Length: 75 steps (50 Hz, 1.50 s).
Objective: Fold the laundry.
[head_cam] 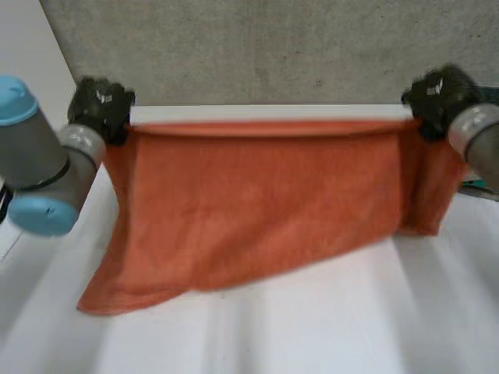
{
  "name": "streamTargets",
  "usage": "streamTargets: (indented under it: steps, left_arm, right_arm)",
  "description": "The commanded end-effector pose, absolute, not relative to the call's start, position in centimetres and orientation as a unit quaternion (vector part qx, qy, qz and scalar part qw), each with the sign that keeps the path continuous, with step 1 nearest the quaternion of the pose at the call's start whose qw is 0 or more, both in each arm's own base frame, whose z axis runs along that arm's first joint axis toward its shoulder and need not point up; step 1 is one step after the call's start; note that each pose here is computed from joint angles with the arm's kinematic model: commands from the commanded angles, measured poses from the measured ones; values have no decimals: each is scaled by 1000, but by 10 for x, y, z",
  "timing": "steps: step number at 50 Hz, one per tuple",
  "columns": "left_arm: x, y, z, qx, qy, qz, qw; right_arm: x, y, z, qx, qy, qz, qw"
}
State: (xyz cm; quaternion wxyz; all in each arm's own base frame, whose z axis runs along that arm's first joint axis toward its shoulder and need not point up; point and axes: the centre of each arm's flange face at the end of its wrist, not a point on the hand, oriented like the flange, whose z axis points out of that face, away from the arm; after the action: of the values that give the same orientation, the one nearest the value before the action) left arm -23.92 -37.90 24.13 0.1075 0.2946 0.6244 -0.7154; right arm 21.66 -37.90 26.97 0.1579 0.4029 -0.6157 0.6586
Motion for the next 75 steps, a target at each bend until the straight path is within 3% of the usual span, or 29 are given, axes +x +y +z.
streamTargets:
  steps: [1,5,9,12,18,25,30,35,41,47,54,61,70,75]
  left_arm:
    - [-250,-426,337,216,449,-856,139]
    - [-252,-423,376,152,342,-919,121]
    - [-241,-412,400,118,298,-940,114]
    - [-240,-408,394,123,314,-935,111]
    - [-238,-408,326,162,419,-887,106]
    - [-229,-392,240,205,531,-815,107]
    - [-226,-367,194,235,596,-761,98]
    - [-220,-337,163,274,647,-704,107]
    - [-209,-304,161,314,677,-653,126]
    - [-206,-287,166,327,686,-640,115]
    - [-208,-289,170,326,681,-646,113]
    - [-208,-296,177,319,675,-655,119]
    - [-202,-302,192,302,664,-671,129]
    - [-204,-302,195,287,669,-677,111]
  right_arm:
    - [238,-421,343,260,-415,852,186]
    - [238,-422,378,186,-316,917,159]
    - [236,-424,379,175,-309,925,137]
    - [237,-426,369,181,-326,919,131]
    - [242,-431,328,223,-382,890,113]
    - [249,-426,238,320,-499,803,55]
    - [248,-401,175,379,-586,716,19]
    - [243,-383,156,403,-618,675,21]
    - [229,-366,154,404,-662,631,18]
    - [209,-362,153,365,-720,590,-5]
    - [198,-367,134,282,-774,564,-52]
    - [174,-375,139,174,-810,558,-46]
    - [166,-373,146,149,-819,552,-48]
    - [170,-374,129,157,-827,537,-55]
